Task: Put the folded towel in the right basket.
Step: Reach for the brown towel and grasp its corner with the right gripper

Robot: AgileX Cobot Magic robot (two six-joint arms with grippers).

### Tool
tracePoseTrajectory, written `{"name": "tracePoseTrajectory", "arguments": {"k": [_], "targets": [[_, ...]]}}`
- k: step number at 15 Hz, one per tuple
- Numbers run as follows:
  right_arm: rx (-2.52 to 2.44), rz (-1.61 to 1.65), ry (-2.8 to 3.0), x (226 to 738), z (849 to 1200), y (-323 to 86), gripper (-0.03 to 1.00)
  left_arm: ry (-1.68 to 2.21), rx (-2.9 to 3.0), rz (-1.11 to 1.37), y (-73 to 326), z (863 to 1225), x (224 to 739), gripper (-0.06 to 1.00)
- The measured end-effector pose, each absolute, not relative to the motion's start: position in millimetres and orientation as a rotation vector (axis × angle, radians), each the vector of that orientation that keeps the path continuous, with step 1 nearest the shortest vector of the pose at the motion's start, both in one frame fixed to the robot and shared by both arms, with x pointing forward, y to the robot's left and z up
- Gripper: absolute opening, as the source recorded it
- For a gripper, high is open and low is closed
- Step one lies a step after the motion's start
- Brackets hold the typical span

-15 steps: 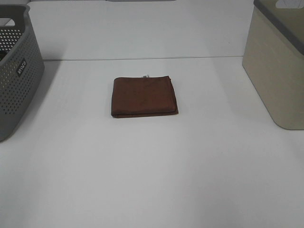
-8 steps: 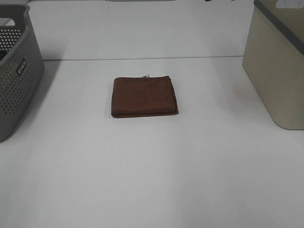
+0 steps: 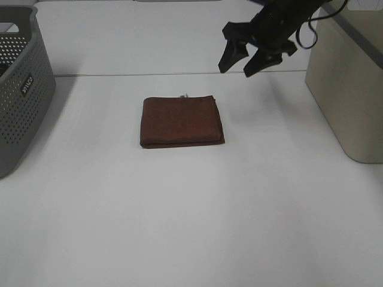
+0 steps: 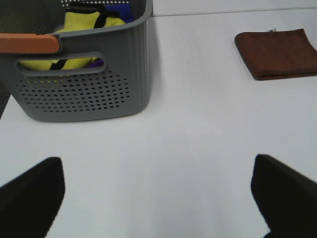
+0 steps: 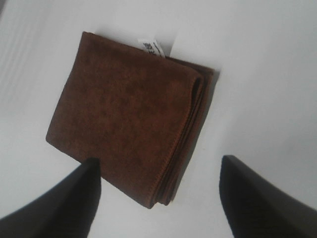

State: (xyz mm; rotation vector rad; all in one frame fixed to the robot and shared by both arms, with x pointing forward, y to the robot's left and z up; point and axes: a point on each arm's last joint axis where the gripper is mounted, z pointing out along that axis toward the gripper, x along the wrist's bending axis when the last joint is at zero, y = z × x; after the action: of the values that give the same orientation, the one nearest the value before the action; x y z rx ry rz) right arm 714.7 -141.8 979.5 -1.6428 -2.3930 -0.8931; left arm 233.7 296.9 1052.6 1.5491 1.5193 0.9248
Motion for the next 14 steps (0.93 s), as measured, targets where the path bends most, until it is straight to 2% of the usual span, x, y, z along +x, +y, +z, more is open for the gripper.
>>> {"name": "tracePoseTrajectory", "arguments": {"k": [3,6,11,14], "targets": [[-1.641,-0.770,-2.208,729,921,-141,0.65,1.519,1.549,0.925,297,1053,234,0.97],[-1.642,-0.725,-2.129,740,888,-144,0.65,1.519,1.549,0.925,297,1053,234,0.97],[-1.618,-0.724,-2.068,743,867,-135,0.65,1.519,1.549,0.925,297,1053,234,0.97],[-1.566,-0.717,-2.063,735,861,-113,0.62,1.519,1.549,0.925,297,1053,234,0.97]]}}
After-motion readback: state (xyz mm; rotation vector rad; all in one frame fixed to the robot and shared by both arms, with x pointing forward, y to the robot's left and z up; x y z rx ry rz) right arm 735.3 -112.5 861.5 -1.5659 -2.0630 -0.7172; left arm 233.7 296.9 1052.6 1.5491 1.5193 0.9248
